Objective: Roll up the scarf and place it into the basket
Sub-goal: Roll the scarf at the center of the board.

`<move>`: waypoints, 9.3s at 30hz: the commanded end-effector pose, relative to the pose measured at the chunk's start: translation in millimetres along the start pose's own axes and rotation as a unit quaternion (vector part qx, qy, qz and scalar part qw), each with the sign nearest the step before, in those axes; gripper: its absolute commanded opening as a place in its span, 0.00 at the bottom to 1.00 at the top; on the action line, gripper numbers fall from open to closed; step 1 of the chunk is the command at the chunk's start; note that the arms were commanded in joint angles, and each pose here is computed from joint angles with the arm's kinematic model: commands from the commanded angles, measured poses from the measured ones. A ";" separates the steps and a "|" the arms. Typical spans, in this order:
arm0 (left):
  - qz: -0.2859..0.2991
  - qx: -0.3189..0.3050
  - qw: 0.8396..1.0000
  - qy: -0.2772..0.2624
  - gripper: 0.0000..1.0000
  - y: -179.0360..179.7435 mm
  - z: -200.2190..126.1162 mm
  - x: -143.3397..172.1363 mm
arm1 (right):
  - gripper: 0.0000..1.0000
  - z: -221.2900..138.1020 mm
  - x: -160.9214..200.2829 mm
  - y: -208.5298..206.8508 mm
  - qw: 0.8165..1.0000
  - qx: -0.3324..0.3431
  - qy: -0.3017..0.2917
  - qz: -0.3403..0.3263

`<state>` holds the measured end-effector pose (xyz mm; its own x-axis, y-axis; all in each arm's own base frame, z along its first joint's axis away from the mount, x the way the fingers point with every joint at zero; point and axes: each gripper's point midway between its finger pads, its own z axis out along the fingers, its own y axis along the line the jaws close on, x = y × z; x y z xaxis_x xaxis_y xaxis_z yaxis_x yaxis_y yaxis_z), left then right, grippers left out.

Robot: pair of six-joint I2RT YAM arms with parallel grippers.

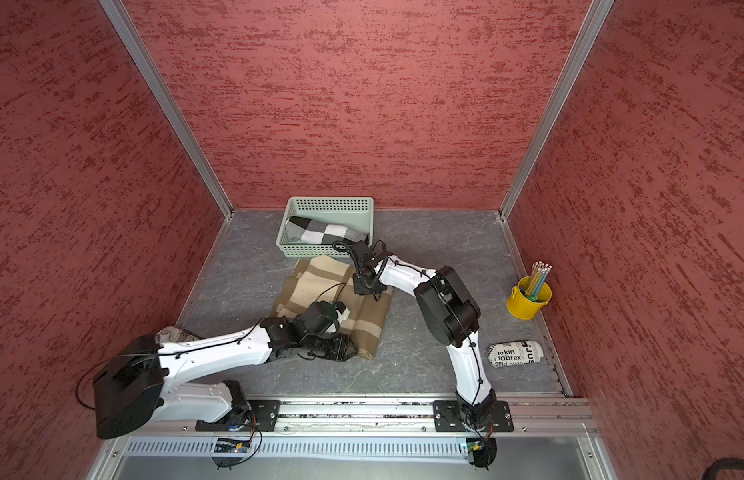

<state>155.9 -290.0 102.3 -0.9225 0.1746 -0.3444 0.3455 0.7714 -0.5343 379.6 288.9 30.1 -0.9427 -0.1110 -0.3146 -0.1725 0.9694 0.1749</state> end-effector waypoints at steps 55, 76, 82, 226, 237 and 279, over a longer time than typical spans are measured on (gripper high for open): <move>-0.009 0.036 0.995 -0.089 0.43 -8.4 26.1 -41.8 | 0.00 -51.7 75.5 -32.0 0.986 0.010 -0.036 0.165; -0.065 -0.039 0.973 -0.220 0.62 70.6 -59.5 -42.5 | 0.32 -54.7 20.3 68.1 0.994 -0.026 -0.045 0.099; 0.058 -0.059 0.977 -0.198 0.75 40.6 -31.3 -44.0 | 0.33 -64.2 1.2 75.9 0.986 -0.105 -0.057 0.115; -0.092 -0.114 0.985 -0.095 0.74 96.8 -30.5 -60.6 | 0.00 -38.8 -0.2 47.2 0.964 -0.180 -0.101 0.165; -0.046 -0.166 0.982 -0.073 0.35 74.3 16.5 -66.0 | 0.00 -74.2 14.0 9.7 0.975 -0.092 -0.105 0.172; -0.225 0.110 0.966 0.059 0.19 118.9 47.1 -83.0 | 0.42 -19.0 -5.2 27.2 0.944 -0.249 -0.127 0.174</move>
<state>284.3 -248.0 32.9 -0.9989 -0.0346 0.0304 -0.0453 0.6194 -0.7837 368.4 306.7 51.2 -0.8814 0.2971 -0.3672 -0.0359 0.7330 0.6793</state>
